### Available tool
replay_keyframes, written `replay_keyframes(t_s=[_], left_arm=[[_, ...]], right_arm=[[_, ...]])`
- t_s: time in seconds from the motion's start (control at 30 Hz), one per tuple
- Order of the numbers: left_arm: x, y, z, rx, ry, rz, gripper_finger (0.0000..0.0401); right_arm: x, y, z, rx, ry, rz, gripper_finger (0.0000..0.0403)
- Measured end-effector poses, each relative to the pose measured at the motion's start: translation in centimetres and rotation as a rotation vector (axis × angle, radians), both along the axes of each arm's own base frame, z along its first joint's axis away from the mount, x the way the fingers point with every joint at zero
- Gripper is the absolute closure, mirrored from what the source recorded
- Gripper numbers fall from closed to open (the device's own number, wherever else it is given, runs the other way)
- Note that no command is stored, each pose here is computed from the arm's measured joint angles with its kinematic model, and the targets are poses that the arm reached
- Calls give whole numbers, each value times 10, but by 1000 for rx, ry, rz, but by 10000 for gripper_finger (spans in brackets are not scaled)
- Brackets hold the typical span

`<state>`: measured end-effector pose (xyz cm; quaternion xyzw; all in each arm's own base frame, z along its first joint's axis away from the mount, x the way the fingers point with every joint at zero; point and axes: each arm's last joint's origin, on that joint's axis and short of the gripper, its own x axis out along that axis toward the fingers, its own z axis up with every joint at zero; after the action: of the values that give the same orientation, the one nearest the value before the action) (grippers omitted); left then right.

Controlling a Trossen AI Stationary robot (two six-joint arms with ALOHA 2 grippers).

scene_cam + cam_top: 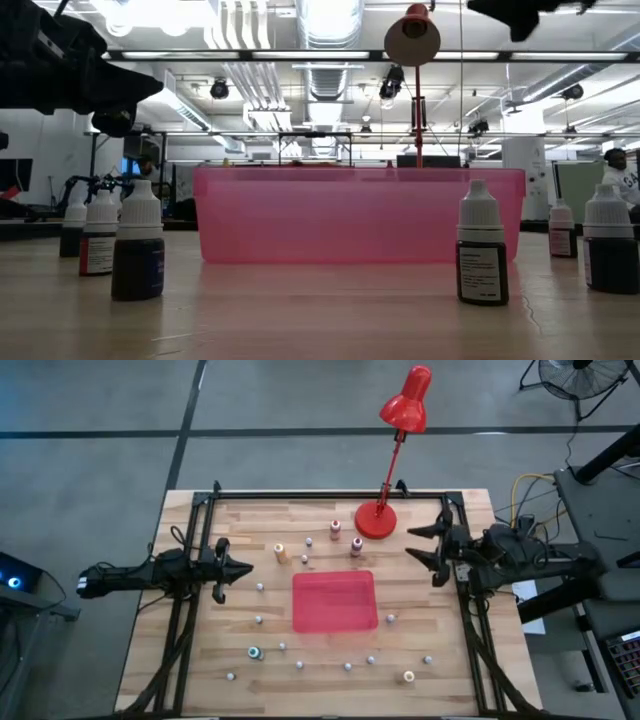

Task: Pick & Place food coloring
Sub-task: Put the large red food coloring bottle into the red bin

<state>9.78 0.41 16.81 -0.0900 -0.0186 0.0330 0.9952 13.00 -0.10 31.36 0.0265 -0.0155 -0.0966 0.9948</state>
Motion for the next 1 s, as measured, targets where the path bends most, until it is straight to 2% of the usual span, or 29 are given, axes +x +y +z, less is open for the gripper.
replay_keyframes(t_s=[0.23, 0.57, 0.77, 1.0], left_arm=[[0, 0, 0, 0, 2, 1, 401], [0, 0, -1, 0, 6, 0, 401], [0, 0, -1, 0, 6, 0, 401], [0, 0, -1, 0, 6, 0, 401]], right_arm=[[33, 2, 20, -12, 141, 1, 141], [69, 3, 20, -101, 475, 18, 139], [84, 4, 26, -11, 649, -3, 140], [97, 5, 25, 21, 843, -17, 150]])
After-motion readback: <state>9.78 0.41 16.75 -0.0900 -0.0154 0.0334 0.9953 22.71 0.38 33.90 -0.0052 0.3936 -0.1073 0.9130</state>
